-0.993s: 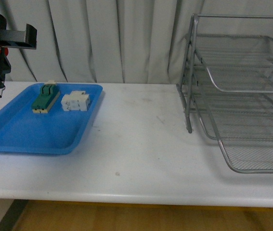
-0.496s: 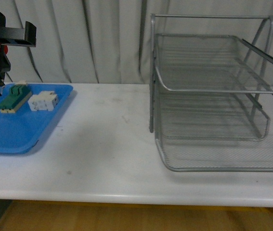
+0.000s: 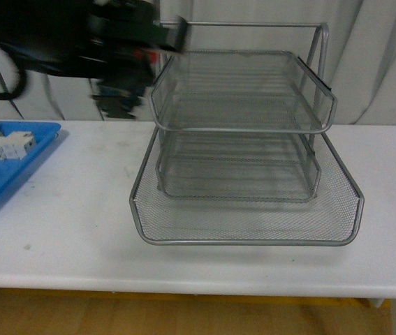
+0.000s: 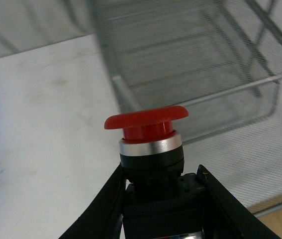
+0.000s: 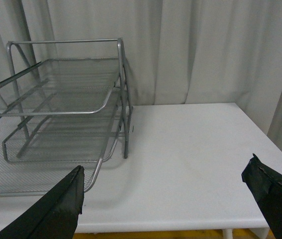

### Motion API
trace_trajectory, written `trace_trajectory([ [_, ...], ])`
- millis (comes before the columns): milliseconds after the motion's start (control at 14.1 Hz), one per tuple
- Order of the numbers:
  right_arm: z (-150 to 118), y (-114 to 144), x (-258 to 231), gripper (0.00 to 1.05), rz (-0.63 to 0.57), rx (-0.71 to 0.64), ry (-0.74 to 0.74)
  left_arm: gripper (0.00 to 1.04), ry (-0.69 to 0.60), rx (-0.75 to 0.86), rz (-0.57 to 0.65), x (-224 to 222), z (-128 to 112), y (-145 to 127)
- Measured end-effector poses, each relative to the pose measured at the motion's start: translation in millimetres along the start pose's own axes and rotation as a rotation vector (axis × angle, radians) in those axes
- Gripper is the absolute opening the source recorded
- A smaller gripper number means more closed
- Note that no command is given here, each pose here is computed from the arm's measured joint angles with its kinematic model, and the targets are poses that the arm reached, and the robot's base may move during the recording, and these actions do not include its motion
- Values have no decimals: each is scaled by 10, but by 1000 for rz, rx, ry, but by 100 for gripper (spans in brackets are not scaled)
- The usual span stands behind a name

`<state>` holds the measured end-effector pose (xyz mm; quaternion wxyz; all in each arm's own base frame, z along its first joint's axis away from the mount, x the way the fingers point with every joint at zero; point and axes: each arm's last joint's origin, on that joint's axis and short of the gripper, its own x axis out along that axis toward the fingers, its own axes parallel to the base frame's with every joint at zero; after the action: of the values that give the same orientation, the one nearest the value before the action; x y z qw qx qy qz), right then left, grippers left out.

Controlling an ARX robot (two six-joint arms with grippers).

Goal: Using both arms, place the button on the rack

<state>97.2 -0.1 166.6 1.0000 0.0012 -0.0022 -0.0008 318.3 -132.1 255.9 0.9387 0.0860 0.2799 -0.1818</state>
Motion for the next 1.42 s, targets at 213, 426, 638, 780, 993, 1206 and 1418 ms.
trace_trajectory([
  [213,0,0,0,98,0,0,0,36,157,265,-173,849,-74,-397],
  [426,0,0,0,98,0,0,0,36,220,357,-232,1296,-134,-556],
  [638,0,0,0,98,1,0,0,72,205,367,-298,1196,-170,-553],
  [780,-1,0,0,98,0,0,1,100,-25,254,-286,520,-10,-188],
  [993,0,0,0,98,1,0,0,70,-535,-99,333,-289,-312,348],
  [1206,-1,0,0,98,0,0,1,29,-552,-160,373,-553,-1035,439],
  [1418,-1,0,0,98,0,0,1,2,-546,-175,373,-813,-1410,488],
])
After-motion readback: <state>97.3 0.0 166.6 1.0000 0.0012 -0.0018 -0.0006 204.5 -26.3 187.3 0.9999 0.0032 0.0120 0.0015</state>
